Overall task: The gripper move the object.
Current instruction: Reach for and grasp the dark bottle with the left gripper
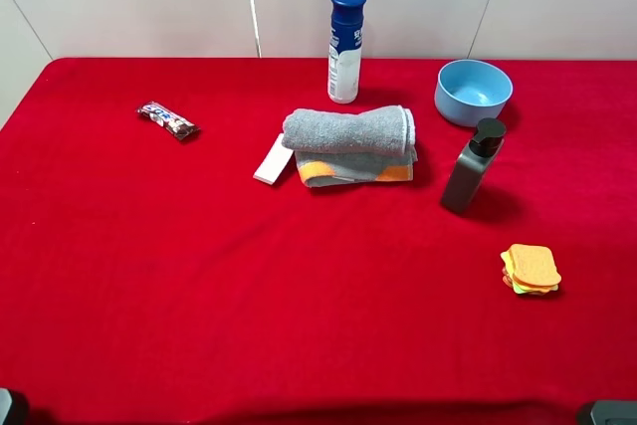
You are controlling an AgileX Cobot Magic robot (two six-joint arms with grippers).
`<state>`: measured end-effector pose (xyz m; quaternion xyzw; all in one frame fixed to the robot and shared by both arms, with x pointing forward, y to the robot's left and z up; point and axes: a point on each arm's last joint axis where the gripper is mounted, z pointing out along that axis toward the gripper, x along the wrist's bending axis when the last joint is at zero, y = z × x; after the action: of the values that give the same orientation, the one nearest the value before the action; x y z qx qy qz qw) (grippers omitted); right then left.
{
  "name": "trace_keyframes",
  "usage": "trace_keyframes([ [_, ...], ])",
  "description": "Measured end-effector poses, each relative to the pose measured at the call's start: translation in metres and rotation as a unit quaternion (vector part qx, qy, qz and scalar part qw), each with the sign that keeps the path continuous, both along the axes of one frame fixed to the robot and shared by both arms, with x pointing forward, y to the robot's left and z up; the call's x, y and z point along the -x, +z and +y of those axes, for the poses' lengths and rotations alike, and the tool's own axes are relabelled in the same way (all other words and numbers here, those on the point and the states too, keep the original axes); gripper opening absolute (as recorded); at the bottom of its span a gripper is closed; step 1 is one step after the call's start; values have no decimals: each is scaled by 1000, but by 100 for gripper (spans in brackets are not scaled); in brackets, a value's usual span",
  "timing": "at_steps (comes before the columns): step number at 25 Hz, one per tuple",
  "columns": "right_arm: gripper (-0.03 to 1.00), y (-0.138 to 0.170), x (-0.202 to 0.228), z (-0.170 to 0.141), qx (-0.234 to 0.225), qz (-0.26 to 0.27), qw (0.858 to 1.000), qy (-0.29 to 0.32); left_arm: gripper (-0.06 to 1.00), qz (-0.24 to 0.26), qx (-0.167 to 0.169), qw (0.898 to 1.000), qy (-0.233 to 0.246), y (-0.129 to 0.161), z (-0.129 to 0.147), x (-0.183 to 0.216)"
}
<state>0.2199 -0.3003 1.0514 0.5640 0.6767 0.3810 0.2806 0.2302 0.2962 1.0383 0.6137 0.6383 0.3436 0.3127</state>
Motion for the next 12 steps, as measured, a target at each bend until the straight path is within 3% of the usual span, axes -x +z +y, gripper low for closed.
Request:
trace_keyframes([
  [12, 69, 0, 0, 0, 0, 0, 1000, 0, 96, 0, -1, 1000, -1, 0, 0, 0],
])
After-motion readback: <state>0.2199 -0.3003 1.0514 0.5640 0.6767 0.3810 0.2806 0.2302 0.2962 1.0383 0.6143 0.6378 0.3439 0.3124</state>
